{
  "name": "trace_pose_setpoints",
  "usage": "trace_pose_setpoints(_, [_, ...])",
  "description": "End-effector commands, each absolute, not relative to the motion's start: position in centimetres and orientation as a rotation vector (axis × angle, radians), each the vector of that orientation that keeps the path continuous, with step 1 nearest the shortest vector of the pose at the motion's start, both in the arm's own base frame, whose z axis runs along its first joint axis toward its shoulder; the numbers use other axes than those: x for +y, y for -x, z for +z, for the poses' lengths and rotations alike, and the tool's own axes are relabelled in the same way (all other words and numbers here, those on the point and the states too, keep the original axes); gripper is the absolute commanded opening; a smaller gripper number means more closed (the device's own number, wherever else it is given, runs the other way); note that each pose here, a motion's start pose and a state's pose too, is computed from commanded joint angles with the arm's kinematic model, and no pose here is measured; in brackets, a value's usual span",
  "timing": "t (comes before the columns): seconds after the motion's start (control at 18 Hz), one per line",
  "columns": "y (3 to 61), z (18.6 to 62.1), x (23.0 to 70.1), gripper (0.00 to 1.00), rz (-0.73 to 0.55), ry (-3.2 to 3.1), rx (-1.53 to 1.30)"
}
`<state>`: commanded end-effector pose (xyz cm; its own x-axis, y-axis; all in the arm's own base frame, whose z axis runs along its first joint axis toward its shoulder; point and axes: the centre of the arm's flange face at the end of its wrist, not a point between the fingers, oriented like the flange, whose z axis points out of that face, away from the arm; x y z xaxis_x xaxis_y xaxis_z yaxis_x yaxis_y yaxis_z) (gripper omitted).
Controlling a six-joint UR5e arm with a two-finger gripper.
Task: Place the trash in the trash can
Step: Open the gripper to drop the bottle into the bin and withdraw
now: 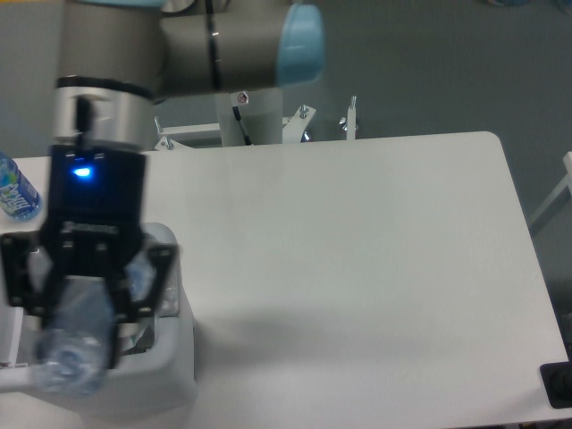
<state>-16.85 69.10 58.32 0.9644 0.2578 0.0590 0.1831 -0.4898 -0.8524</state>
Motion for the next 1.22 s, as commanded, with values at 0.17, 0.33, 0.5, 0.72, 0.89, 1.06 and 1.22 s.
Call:
trace_pose_setpoints(0.17, [16.1, 57.6, 68.3, 1.00, 0.074, 2.117, -0.310])
trace_pose_setpoints(0.33, [18.0, 57.5, 67.7, 1.00, 0.094, 2.117, -0.344])
trace_pose_setpoints(0.5, [25.8, 57.9, 65.0, 1.00, 0.210, 2.093, -0.485])
trace_pose_setpoints(0.72, [32.3, 57.3, 61.7, 1.00, 0.363, 2.099, -0.607])
trace_pose_setpoints(0.89, [35.1, 56.4, 60.2, 1.00, 0.592, 2.214, -0.555])
trace_pose_setpoints(1.06, [36.5, 56.3, 58.0, 1.00, 0.811, 2.365, -0.476])
trace_pose_setpoints(1.22, [36.6, 55.4, 56.1, 1.00, 0.824, 2.598, -0.336])
